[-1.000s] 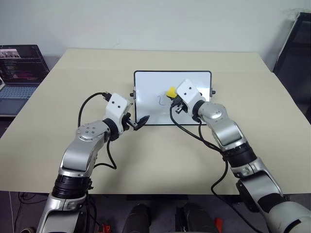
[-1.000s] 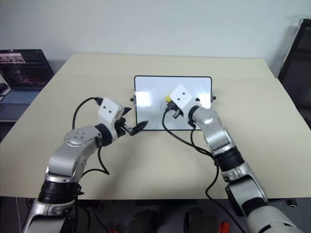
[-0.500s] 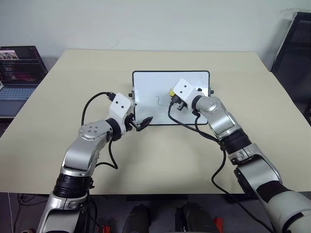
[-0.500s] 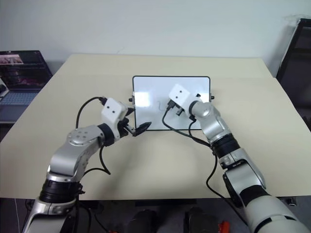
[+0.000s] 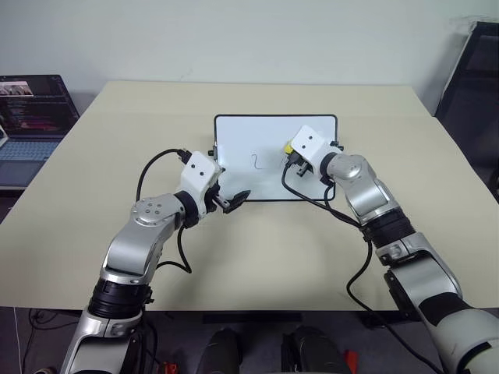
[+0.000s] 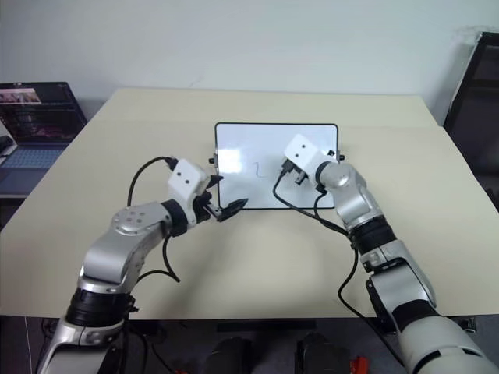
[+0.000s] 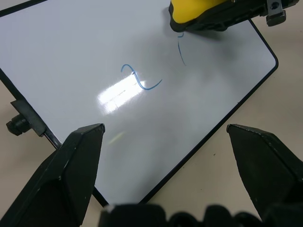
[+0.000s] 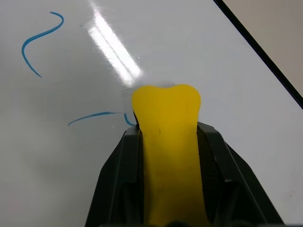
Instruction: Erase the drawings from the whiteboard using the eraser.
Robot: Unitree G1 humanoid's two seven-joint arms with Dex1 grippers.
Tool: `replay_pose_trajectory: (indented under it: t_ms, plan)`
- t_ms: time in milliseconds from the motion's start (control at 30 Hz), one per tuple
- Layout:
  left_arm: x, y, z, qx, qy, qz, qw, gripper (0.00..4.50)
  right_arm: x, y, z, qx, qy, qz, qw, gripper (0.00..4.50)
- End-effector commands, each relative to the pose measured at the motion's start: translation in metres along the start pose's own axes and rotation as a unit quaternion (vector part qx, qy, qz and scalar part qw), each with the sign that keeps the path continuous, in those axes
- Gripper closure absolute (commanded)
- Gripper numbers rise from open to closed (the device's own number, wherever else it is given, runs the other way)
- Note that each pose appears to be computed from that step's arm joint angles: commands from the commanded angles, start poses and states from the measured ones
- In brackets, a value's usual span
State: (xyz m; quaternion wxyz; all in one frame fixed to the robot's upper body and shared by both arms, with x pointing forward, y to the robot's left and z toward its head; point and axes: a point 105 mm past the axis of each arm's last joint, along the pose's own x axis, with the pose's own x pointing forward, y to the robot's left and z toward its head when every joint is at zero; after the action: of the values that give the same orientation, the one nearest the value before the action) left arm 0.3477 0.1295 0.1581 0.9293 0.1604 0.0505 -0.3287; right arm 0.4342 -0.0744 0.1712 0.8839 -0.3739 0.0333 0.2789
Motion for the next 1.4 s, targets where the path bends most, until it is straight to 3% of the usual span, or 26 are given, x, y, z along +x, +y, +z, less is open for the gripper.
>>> replay_pose_trajectory:
  t_ms: [33,133,267,367,600,733,967,1400]
  plan:
    - [-0.002,-0.004,0.016,0.014,-0.023,-0.008,1.0,0.0,-0.004,0.022,-0.014,-0.007,0.026,0.057,0.998,3.38]
    - [-0.002,-0.005,0.017,0.014,-0.022,-0.01,1.0,0.0,-0.005,0.024,-0.013,-0.014,0.025,0.059,0.998,3.38]
    - [-0.003,-0.008,0.018,0.012,-0.021,-0.014,1.0,0.0,-0.003,-0.009,-0.005,-0.03,0.012,-0.034,0.999,3.38]
    - [-0.003,-0.009,0.018,0.011,-0.02,-0.017,1.0,0.0,-0.003,-0.019,-0.002,-0.034,0.006,-0.057,0.998,3.38]
    - [-0.004,-0.01,0.016,0.009,-0.018,-0.019,1.0,0.0,0.0,0.015,0.001,-0.04,-0.003,0.023,0.999,3.38]
    - [-0.005,-0.01,0.012,0.007,-0.012,-0.02,1.0,0.0,-0.002,0.038,0.007,-0.087,-0.015,0.073,0.993,3.38]
    - [-0.008,-0.006,0.004,0.006,0.0,-0.019,1.0,0.0,0.001,0.008,0.021,-0.094,-0.036,-0.023,0.995,3.38]
    - [-0.008,-0.01,0.0,0.005,0.004,-0.028,1.0,0.0,-0.004,0.036,-0.001,-0.116,0.003,0.06,0.991,3.38]
